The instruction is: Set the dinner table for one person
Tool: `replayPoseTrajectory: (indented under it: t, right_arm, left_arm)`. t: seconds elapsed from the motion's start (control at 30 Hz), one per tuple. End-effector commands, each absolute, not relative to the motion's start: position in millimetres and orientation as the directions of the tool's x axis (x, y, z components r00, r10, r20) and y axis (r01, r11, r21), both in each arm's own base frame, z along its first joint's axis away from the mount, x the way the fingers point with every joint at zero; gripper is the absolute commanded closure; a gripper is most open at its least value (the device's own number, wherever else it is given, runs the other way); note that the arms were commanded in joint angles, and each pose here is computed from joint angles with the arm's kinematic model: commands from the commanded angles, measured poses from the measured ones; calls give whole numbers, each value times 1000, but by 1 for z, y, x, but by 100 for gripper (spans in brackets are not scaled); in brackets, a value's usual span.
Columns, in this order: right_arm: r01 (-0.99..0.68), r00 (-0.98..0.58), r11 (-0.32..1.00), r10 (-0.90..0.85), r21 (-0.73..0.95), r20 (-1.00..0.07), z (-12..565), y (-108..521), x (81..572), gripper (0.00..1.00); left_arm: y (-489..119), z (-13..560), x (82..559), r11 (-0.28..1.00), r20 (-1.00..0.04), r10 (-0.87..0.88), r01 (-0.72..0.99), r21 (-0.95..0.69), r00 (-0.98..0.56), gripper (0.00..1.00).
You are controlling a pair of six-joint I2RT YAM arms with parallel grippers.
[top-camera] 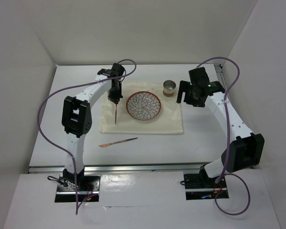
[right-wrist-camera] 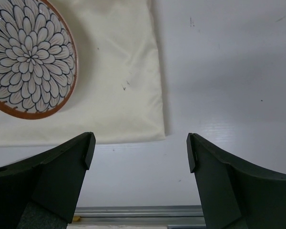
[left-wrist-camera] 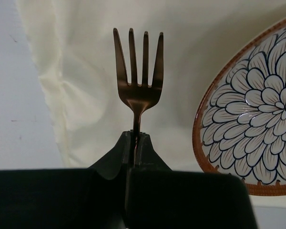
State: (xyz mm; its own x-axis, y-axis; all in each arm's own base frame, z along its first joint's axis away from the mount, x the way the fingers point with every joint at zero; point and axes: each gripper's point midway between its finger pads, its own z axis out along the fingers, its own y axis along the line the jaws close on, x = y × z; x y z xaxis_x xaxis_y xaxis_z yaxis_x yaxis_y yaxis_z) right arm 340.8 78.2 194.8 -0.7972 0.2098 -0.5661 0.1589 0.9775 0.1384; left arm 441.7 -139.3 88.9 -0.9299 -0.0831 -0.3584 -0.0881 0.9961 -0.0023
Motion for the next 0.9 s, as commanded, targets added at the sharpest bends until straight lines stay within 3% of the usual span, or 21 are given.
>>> replayPoseTrajectory:
  t: [0.0, 0.47, 0.5, 0.6, 0.63, 0.67, 0.7, 0.8, 0.87]
  right_arm:
    - [182, -788, 977, 212, 111, -578, 194, 66, 334, 10]
    - [191, -803, 981, 179, 40, -568, 174, 53, 326, 6]
    - [190, -797, 981, 181, 44, -576, 175, 54, 328, 6]
    - [197, -804, 980, 169, 12, -570, 169, 49, 328, 4]
    - [195, -803, 981, 161, 2, -573, 170, 50, 328, 4]
    - [185, -798, 983, 151, 1, -584, 174, 50, 330, 4]
    - [174, -794, 985, 138, -3, -592, 178, 50, 332, 4]
    - [69, -762, 997, 66, 20, -644, 200, 72, 336, 4]
    - [-95, -710, 995, -46, 31, -703, 220, 109, 336, 4]
  left_arm:
    - [-142, 90, 439, 992, -342, -125, -122, -30, -931, 100]
    - [-134, 46, 437, 985, -261, -102, -134, 107, -960, 100]
    - [-133, 42, 436, 985, -253, -101, -133, 112, -962, 86]
    - [-135, 47, 439, 984, -263, -114, -145, 104, -958, 61]
    - [-135, 51, 440, 984, -266, -114, -146, 102, -957, 45]
    - [-136, 60, 443, 985, -287, -117, -148, 91, -951, 36]
    - [-136, 72, 443, 985, -303, -118, -150, 82, -946, 31]
    - [-144, 109, 451, 991, -368, -117, -135, 22, -922, 29]
    - [-149, 156, 458, 994, -448, -111, -106, -37, -887, 29]
